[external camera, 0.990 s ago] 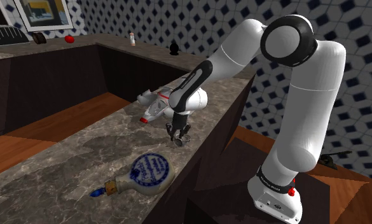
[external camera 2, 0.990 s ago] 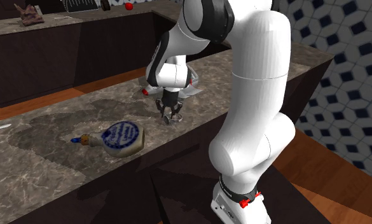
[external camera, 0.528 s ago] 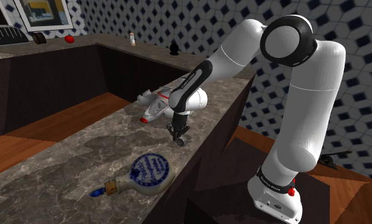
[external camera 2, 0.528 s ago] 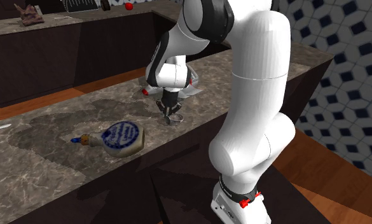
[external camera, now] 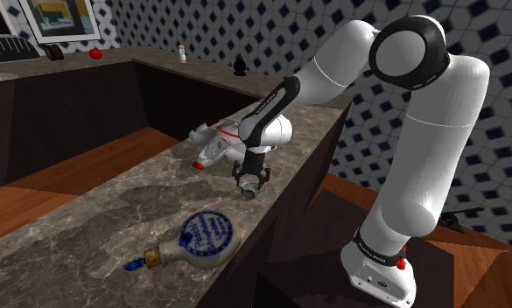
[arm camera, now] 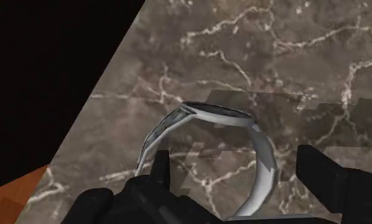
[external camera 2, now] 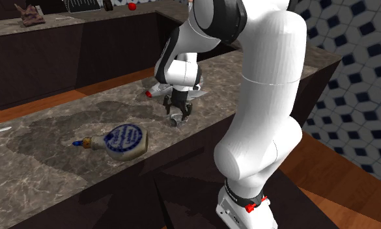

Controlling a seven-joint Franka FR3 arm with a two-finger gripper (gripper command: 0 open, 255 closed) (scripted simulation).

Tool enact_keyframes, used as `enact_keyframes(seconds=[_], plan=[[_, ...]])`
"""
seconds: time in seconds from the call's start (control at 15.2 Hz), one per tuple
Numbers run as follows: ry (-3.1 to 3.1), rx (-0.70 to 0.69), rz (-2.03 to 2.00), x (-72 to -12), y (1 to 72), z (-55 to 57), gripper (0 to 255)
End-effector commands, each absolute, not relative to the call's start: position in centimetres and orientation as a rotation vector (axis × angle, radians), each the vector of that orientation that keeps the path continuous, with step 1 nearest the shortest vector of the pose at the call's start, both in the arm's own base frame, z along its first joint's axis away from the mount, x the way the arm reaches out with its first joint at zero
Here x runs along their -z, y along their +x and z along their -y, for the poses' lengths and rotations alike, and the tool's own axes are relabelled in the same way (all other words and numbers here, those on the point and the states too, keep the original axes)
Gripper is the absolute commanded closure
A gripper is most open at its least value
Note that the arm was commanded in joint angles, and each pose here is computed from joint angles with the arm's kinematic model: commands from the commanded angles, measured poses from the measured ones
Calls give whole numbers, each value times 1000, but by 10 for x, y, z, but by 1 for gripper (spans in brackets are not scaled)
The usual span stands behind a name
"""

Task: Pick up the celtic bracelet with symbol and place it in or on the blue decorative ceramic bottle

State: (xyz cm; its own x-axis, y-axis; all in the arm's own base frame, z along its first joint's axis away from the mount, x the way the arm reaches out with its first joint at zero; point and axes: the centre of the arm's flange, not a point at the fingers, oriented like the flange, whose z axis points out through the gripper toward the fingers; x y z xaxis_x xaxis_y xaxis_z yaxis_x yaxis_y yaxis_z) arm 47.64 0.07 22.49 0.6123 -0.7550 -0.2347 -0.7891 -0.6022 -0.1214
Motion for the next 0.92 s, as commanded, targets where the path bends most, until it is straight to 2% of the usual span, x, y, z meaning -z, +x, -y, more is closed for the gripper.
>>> enact_keyframes(seconds=[0.0, 0.2, 0.86], plan=[[-2320, -331, -1776, -232, 458, 18, 0], [-1790, -437, -2325, -246, 425, 30, 0], [-1790, -437, -2325, -209, 423, 17, 0]])
